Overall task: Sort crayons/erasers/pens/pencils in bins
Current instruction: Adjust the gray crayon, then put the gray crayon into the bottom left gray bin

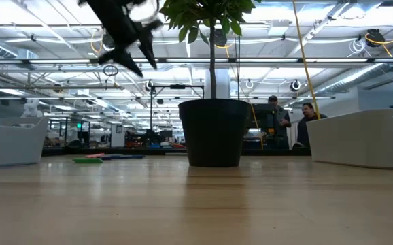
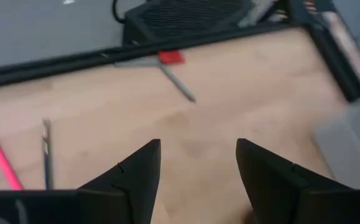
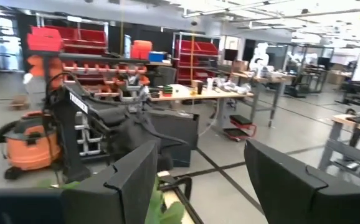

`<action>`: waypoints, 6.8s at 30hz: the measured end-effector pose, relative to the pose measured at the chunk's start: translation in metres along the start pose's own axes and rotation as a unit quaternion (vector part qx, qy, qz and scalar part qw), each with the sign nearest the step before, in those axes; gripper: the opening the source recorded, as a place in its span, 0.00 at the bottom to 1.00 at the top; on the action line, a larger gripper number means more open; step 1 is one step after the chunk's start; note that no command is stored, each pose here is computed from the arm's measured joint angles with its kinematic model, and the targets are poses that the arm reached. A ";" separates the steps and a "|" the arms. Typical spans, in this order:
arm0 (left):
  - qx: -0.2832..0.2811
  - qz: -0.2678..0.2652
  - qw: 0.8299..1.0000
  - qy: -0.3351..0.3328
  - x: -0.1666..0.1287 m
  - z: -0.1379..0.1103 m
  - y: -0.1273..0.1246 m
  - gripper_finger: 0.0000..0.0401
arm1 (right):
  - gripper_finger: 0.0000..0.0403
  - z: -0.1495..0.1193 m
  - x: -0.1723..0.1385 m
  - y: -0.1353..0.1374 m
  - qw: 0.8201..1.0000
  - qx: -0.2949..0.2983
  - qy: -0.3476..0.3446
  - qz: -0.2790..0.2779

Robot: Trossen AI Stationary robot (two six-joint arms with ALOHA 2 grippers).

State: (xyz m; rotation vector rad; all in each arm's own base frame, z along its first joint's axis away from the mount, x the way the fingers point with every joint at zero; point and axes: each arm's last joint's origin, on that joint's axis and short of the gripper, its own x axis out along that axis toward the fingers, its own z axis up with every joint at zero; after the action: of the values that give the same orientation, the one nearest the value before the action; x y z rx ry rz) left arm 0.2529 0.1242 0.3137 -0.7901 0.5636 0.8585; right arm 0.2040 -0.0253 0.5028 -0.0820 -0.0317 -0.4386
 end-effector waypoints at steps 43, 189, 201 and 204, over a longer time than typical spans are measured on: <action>-0.052 -0.007 0.981 0.188 0.266 0.065 -0.007 0.35 | 0.58 -0.019 0.027 -0.042 0.987 0.105 0.045 -0.114; 0.391 -0.014 0.874 0.288 0.257 0.036 0.070 0.05 | 0.58 -0.029 0.026 -0.041 0.980 0.134 0.090 -0.118; 0.374 0.006 0.882 0.285 0.237 0.037 0.042 0.04 | 0.58 -0.029 0.026 -0.040 0.981 0.135 0.093 -0.101; 0.368 0.003 0.885 0.286 0.220 0.040 0.028 0.05 | 0.58 -0.029 0.026 -0.038 0.983 0.139 0.099 -0.070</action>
State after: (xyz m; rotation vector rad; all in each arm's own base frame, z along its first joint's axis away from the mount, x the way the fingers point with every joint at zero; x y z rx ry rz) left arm 0.3536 0.2653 0.1701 -0.3174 1.3218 0.3361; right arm 0.2116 -0.0731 0.4774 0.2394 0.0979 -0.5774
